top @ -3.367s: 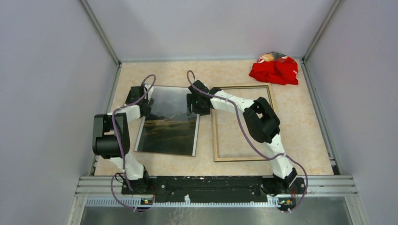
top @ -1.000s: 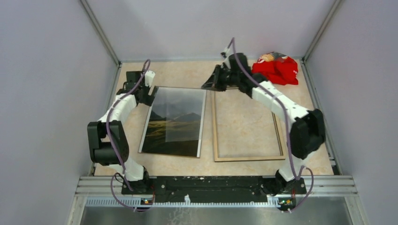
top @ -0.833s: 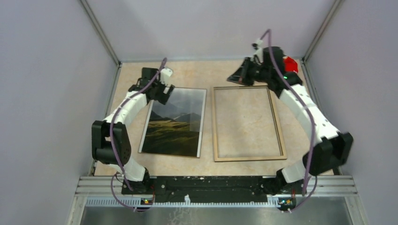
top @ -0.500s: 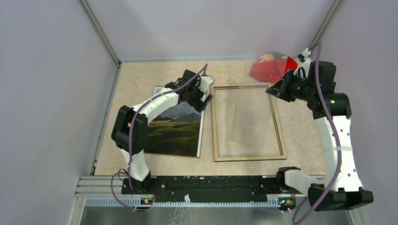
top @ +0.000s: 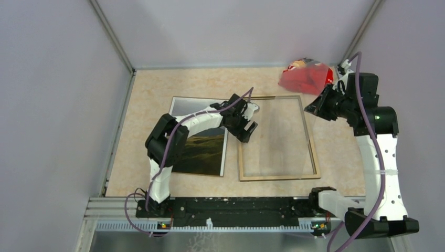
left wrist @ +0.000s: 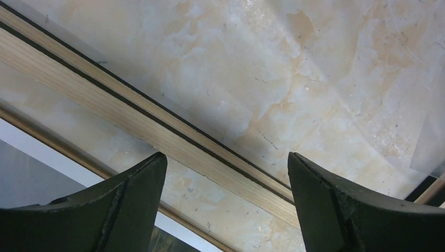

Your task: Put the photo into the frame

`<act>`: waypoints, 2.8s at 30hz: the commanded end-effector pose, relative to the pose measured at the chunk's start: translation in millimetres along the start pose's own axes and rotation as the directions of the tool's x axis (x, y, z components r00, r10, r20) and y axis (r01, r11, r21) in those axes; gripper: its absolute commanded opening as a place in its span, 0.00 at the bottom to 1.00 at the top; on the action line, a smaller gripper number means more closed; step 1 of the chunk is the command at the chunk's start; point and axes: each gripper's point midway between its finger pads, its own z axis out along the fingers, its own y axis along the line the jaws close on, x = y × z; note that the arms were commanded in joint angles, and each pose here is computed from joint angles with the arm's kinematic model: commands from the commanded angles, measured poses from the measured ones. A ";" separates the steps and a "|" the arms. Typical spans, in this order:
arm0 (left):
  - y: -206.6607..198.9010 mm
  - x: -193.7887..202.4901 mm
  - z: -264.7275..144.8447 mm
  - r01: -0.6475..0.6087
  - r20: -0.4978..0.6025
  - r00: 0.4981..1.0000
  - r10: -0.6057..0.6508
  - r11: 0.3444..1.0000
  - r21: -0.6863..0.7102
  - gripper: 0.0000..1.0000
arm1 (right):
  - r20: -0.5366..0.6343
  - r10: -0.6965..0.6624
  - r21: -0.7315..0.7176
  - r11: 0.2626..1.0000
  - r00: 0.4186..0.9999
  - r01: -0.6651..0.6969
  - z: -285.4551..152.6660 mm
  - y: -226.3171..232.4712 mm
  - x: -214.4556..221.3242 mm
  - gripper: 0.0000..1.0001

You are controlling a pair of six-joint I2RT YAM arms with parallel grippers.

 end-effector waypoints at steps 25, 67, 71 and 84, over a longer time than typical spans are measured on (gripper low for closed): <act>81.7 103.6 -8.6 0.015 -0.118 0.991 -0.063 0.928 -0.371 0.38 | -0.009 0.038 -0.125 0.991 0.999 -0.039 36.3 14.1 -4.9 0.00; 9.1 71.1 -55.3 0.109 0.007 0.994 -0.110 0.990 0.085 0.77 | -0.068 0.059 -0.186 0.980 0.996 -0.070 63.6 22.9 -9.8 0.00; 39.0 46.0 -85.0 0.136 0.094 0.986 -0.141 0.989 0.061 0.86 | -0.089 0.094 -0.278 0.954 0.992 -0.115 61.1 42.5 -13.9 0.00; 134.2 28.1 -146.4 0.226 0.240 0.947 -0.213 0.974 -0.028 0.78 | -0.189 0.216 -0.482 0.830 0.958 -0.282 64.0 80.4 -17.0 0.00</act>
